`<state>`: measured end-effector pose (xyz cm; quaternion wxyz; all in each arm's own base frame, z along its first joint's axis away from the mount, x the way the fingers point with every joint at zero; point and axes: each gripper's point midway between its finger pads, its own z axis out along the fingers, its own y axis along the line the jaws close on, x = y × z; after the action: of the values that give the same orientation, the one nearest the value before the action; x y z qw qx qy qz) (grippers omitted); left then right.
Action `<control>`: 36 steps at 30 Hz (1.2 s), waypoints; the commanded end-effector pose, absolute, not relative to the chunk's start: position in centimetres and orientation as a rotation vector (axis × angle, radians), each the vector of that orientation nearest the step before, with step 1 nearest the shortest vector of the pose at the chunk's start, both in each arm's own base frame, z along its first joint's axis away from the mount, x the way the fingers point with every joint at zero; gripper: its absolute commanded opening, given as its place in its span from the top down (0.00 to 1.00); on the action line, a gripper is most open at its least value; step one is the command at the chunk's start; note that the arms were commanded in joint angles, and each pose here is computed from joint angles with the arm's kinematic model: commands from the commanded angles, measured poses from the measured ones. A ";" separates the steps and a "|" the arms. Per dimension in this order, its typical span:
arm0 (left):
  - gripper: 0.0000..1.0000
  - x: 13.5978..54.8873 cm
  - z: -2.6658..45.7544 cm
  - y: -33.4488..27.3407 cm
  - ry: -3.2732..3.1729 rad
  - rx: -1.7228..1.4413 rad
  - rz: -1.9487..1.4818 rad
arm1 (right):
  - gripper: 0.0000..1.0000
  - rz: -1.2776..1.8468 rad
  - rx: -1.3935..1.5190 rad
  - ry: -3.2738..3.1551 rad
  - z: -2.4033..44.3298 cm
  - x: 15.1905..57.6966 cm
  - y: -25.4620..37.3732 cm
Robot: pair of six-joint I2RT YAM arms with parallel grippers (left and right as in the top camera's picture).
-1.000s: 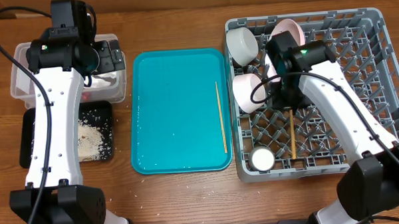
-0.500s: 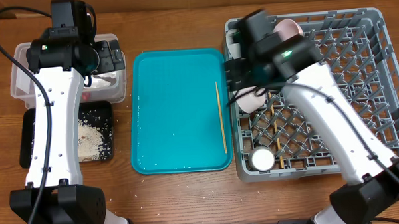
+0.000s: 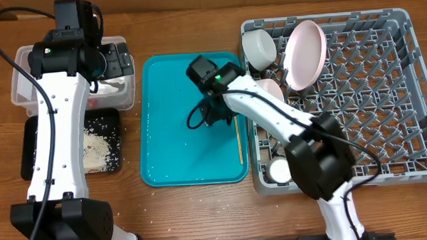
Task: Sort waste into correct bins and load items into the dishwasher
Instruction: 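Return the right gripper to the tray and grasp the second chopstick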
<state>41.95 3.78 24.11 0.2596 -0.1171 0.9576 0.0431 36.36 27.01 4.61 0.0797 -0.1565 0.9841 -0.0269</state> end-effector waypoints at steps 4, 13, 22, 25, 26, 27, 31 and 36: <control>0.00 42.4 24.6 3.7 2.581 -0.293 0.129 | 0.29 -0.188 -0.442 2.965 2.6 36.7 25.9; 0.00 42.4 24.6 3.7 2.581 -0.292 0.129 | 0.30 -0.036 -0.416 3.106 0.4 36.0 25.3; 0.00 42.4 24.6 3.7 2.581 -0.293 0.129 | 0.89 0.252 -0.521 3.183 0.5 33.6 28.4; 0.00 42.4 24.6 3.7 2.581 -0.293 0.129 | 0.95 0.253 -0.566 3.163 0.9 33.1 29.5; 0.00 42.4 24.6 3.7 2.581 -0.292 0.129 | 0.96 0.254 -0.581 3.152 1.2 33.1 30.0; 0.00 42.4 24.6 3.7 2.581 -0.293 0.129 | 0.96 0.250 -0.593 3.139 1.7 33.2 30.4; 0.00 42.4 24.6 3.7 2.581 -0.292 0.129 | 0.96 0.201 -0.600 3.072 5.6 34.7 31.0; 0.00 42.4 24.6 3.7 2.581 -0.292 0.129 | 0.96 0.155 -0.535 2.858 16.7 38.5 30.6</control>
<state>41.96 3.78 24.12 0.2598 -0.1171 0.9575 0.0433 34.86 30.97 9.15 0.0055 -0.1931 0.9798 0.0523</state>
